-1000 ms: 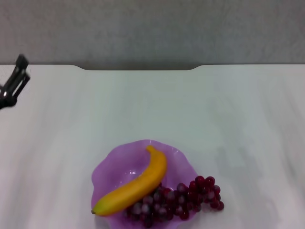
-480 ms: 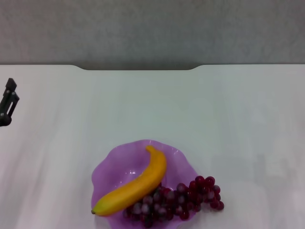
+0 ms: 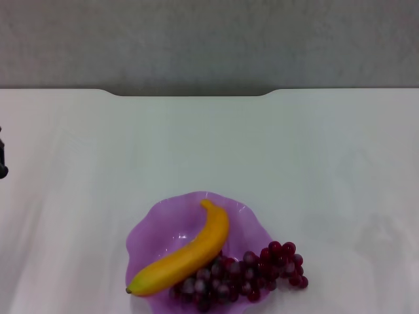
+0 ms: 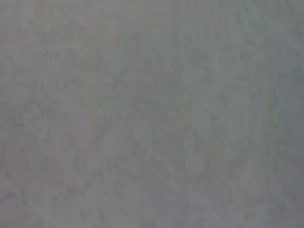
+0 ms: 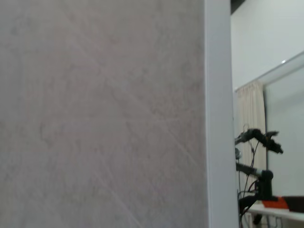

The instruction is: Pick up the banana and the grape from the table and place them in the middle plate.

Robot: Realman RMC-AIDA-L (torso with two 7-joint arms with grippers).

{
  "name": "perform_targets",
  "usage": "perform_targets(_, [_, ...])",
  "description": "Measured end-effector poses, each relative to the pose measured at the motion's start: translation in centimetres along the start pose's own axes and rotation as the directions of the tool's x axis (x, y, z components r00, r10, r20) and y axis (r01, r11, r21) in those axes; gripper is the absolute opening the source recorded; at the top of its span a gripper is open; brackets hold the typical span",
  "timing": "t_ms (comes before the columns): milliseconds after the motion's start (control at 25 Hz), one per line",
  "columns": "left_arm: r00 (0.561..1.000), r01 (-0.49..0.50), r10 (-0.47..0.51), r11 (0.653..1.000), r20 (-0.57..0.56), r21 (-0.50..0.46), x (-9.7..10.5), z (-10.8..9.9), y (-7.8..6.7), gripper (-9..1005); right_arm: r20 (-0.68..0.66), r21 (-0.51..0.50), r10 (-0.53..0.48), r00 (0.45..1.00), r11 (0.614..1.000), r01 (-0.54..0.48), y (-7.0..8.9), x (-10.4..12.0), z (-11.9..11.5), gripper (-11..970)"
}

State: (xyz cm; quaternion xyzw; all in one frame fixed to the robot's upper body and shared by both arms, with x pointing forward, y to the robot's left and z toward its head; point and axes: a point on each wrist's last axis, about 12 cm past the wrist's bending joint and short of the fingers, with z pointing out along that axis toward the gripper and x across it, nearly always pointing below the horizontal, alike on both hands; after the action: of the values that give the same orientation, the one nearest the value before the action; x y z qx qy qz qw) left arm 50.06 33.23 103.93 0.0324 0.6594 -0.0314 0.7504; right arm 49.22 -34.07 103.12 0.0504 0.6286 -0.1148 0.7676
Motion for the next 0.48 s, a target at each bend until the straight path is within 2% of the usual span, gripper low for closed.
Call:
perform_targets(40, [1.0,-0.003,0.003,1.0,-0.005,-0.003,0.12,0.01,0.1,391,-0.002,-0.001,0.021,1.0,1.0,-0.021,-0.14,0.03,0.04,323])
perform_targets(160, [1.0,-0.026,0.026,1.0,0.003,0.002,0.19,-0.02,0.14,146,-0.002,-0.007,0.083,0.997,0.997,-0.083,-0.47,0.05,0.16,209])
perform_targets(280, [0.999,-0.047,0.047,0.999,0.015,0.015,0.2,0.09,-0.02,113,-0.009,-0.01,0.12,0.993,0.993,-0.12,-0.76,0.12,0.25,94])
perform_targets(480, [0.998,-0.061,0.061,0.998,0.002,0.022,0.42,0.35,-0.06,57,-0.05,-0.011,0.121,0.991,0.992,-0.122,-0.81,0.57,0.5,47])
